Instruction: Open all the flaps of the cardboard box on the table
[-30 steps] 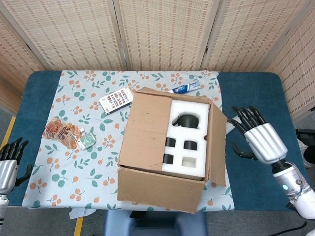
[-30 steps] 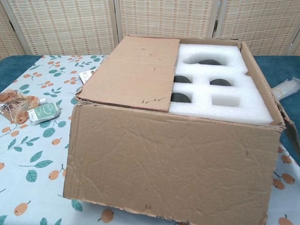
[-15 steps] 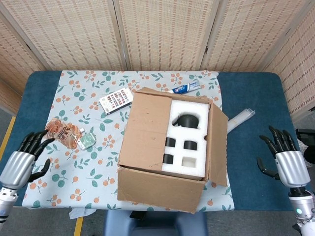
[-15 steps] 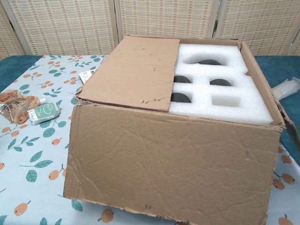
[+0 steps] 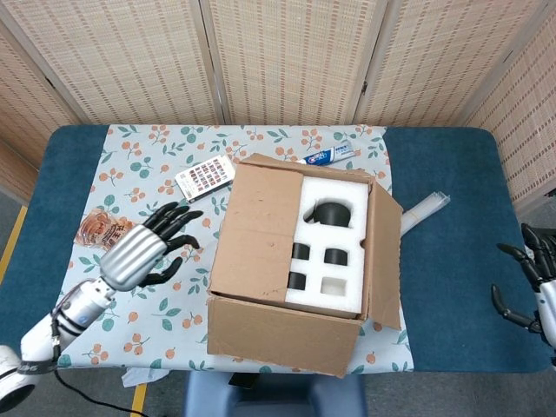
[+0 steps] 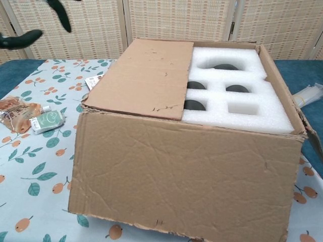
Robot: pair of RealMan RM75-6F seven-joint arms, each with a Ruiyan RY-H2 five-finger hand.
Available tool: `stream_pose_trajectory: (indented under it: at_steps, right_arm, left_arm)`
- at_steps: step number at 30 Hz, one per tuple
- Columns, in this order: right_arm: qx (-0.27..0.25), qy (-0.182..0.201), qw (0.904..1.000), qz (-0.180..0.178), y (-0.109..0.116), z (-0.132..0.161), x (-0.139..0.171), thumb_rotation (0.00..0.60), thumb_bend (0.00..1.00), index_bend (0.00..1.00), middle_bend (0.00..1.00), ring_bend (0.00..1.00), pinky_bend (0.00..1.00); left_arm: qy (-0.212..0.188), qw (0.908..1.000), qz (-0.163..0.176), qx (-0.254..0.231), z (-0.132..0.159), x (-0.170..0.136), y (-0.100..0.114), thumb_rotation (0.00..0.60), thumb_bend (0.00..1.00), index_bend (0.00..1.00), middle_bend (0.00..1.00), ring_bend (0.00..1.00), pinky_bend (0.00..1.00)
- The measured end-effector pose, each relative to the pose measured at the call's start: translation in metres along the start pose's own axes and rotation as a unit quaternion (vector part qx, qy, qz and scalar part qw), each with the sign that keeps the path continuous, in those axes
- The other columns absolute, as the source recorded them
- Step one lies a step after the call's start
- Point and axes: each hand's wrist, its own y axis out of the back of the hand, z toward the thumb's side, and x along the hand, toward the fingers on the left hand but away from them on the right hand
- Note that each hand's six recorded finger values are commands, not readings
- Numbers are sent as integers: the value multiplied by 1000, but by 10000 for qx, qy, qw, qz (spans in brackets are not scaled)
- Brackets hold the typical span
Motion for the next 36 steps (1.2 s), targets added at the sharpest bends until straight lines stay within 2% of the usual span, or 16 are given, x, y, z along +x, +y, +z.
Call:
stream_pose_trajectory:
  at_steps: [5,12,16,24,30,36]
  right_arm:
    - [-377,48,9988,-323,22,-11,7,339,531,227,0,0,0]
    - [-731,-106,9953,-629,44,-34,13,340,531,230,0,0,0]
    - [-882,-279,9928,-757,54,-50,14,341,531,232,0,0,0]
    - [-989,-478,9914,-708,58,-65,13,339,531,234,0,0,0]
    - [-1017,-544,9911,-662,57,-69,13,340,531,235,0,0,0]
    - [-1042,-618,9903,-686,59,-73,15,339,531,235,0,0,0]
  left_arm:
    - [-358,9989,-277,-115,25,50,-9,600,791,455,108,2,0]
    - [-773,9949,-542,-359,61,114,-28,600,832,464,108,0,0]
    - [-892,9935,-605,-354,69,139,-36,600,848,479,108,0,0]
    - [-980,9921,-645,-452,71,172,-52,600,852,501,108,0,0]
    - [-1056,9920,-639,-281,74,192,-64,600,884,521,108,0,0]
    - [-1133,9921,-534,109,80,202,-72,600,885,548,108,0,0]
